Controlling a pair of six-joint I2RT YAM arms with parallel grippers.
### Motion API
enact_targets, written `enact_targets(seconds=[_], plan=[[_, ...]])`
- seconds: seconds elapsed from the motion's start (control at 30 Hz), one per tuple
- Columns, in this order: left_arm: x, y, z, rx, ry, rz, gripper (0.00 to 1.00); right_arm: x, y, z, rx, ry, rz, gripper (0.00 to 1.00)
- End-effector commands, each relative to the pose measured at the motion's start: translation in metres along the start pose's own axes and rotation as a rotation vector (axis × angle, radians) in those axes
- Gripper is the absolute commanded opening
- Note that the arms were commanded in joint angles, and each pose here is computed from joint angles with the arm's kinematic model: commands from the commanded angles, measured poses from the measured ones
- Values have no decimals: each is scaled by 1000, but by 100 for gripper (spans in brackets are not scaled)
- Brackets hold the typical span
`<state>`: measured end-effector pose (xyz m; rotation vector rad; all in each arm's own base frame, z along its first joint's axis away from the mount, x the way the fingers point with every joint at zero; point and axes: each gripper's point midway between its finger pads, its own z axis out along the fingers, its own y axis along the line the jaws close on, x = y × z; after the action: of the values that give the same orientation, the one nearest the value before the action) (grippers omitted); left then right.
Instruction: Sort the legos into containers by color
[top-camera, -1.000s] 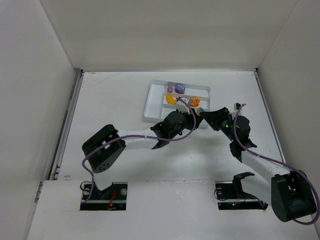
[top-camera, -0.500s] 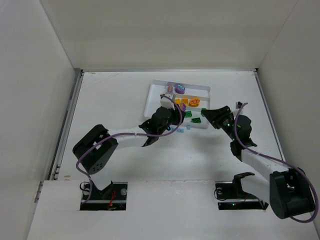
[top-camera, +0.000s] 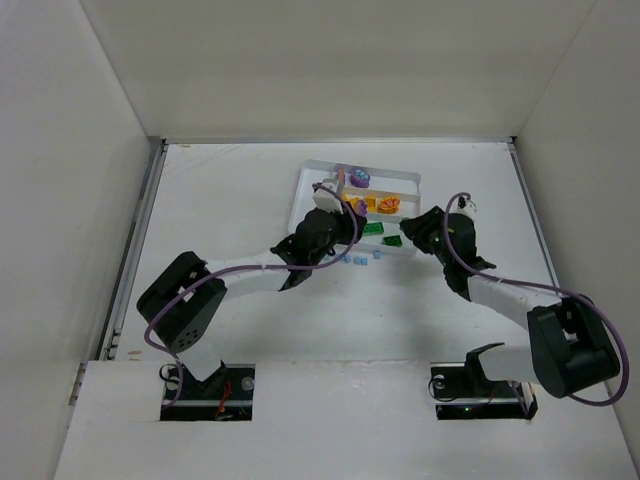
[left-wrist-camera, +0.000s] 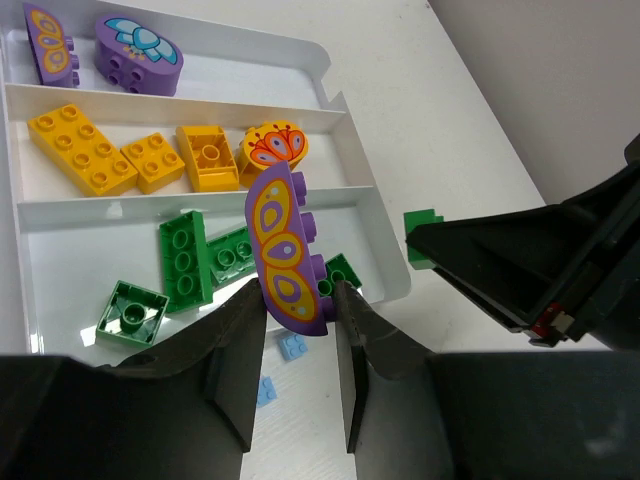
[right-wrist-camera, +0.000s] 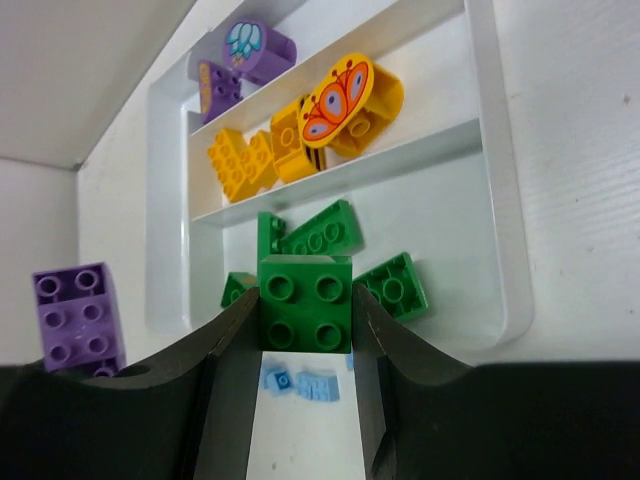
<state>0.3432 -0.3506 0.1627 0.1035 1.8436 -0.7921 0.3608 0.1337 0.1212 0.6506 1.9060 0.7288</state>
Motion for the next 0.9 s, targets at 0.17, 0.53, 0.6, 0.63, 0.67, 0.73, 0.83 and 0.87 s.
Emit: enact_targets(seconds=[0.17, 0.53, 0.6, 0.63, 0.67, 0.73, 0.83, 0.87], plan=[[-42, -16, 29, 68, -62, -95, 20, -19, 0, 25, 108, -80, -110, 46], [-39, -16, 86, 58, -19, -135, 20, -25, 5, 11, 80, -107, -98, 63], [-38, -15, 98, 50, 4, -130, 20, -30, 7, -1, 62, -133, -90, 63], [-39, -15, 104, 45, 10, -133, 20, -33, 8, -7, 52, -150, -85, 63], [-40, -14, 110, 38, 14, -138, 21, -36, 8, -13, 44, -167, -80, 62], [-42, -10, 123, 19, 26, -153, 21, -41, 8, -25, 32, -199, -74, 61], [-39, 2, 142, -41, 52, -202, 20, -42, 7, -34, 15, -218, -61, 61], [-37, 7, 148, -70, 57, -225, 20, -43, 10, -34, 4, -219, -55, 60]])
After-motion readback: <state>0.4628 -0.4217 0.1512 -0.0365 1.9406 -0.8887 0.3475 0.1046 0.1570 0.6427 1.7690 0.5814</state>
